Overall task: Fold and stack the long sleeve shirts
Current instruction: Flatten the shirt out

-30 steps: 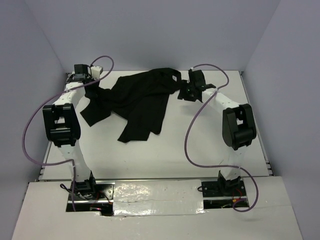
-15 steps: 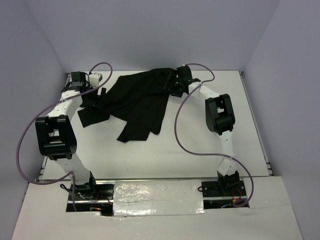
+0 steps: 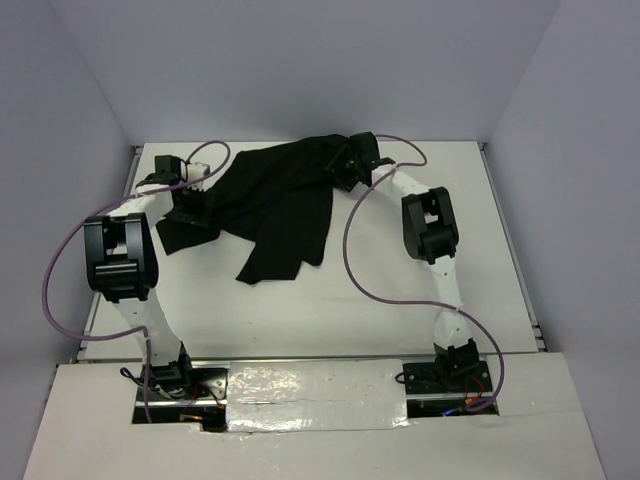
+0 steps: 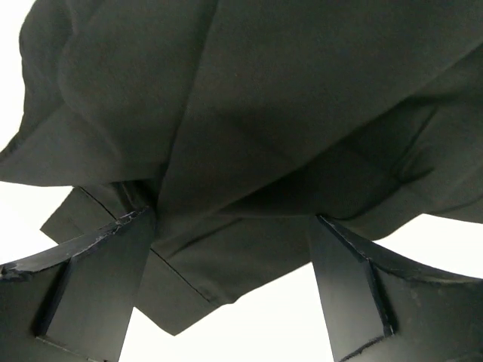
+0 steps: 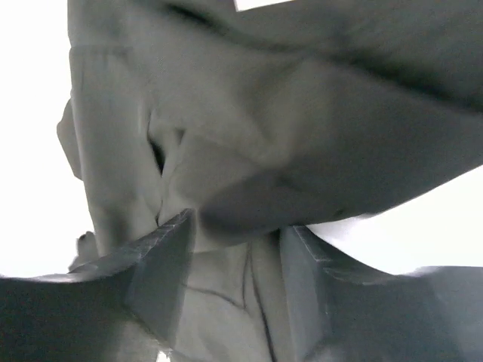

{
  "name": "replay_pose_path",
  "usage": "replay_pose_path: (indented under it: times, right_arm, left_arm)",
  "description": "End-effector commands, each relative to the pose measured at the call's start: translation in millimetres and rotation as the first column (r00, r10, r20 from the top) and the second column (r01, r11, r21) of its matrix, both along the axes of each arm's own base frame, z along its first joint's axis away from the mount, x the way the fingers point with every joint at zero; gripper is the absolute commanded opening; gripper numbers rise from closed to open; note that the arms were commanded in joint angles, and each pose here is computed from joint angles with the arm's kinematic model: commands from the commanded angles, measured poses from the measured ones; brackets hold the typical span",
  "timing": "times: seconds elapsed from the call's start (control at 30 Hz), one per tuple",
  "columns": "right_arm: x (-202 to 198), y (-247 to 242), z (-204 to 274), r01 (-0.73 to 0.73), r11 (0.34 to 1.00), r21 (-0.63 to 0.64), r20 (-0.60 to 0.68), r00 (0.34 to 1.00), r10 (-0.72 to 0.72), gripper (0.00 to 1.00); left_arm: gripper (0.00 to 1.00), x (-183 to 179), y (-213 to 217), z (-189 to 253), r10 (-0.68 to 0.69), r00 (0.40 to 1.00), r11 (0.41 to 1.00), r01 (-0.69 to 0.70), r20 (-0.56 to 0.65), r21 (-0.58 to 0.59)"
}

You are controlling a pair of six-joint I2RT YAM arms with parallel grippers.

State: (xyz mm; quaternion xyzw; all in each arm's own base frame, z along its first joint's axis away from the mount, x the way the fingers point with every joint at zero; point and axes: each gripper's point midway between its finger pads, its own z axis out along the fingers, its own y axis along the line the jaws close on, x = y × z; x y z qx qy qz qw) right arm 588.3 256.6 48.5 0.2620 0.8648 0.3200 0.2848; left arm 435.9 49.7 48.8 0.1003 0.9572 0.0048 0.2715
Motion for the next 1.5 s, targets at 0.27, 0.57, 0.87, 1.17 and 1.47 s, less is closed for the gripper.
replay_pose_path:
  times: [0.27,0.57,0.87,1.17,1.47]
  right_arm:
    - [9.3,-26.7,13.8,0.024,0.998,-0.057,0.099,0.995,-0.019,0.0]
    - [-97.2,-58.9,99.6,-0.268,0.9,-0.344,0.248,0.899,0.362,0.0]
    - [-218.3,-70.5,111.8,-0.428,0.826,-0.368,0.307,0.782,0.542,0.0]
    - [-152.2,-161.2,88.7,-0.244,0.891,-0.383,0.181,0.926,0.332,0.33]
    - [-135.0,-163.7,118.4,-0.081,0.862,-0.5,0.216,0.953,0.215,0.7]
  left_arm:
    - [0.47,8.7,7.5,-31.6,-0.017,1.0,0.999,0.018,-0.015,0.043]
    - [0.0,15.4,43.9,33.8,0.043,0.986,0.993,-0.06,0.162,0.102]
    - [0.0,-20.5,42.2,187.4,-0.047,0.899,0.987,-0.026,0.435,0.16]
    - [0.0,-8.5,-8.9,240.1,-0.139,0.839,0.99,0.138,0.526,0.042]
    - [0.0,16.7,-15.5,227.6,-0.097,0.858,0.994,0.105,0.504,0.013]
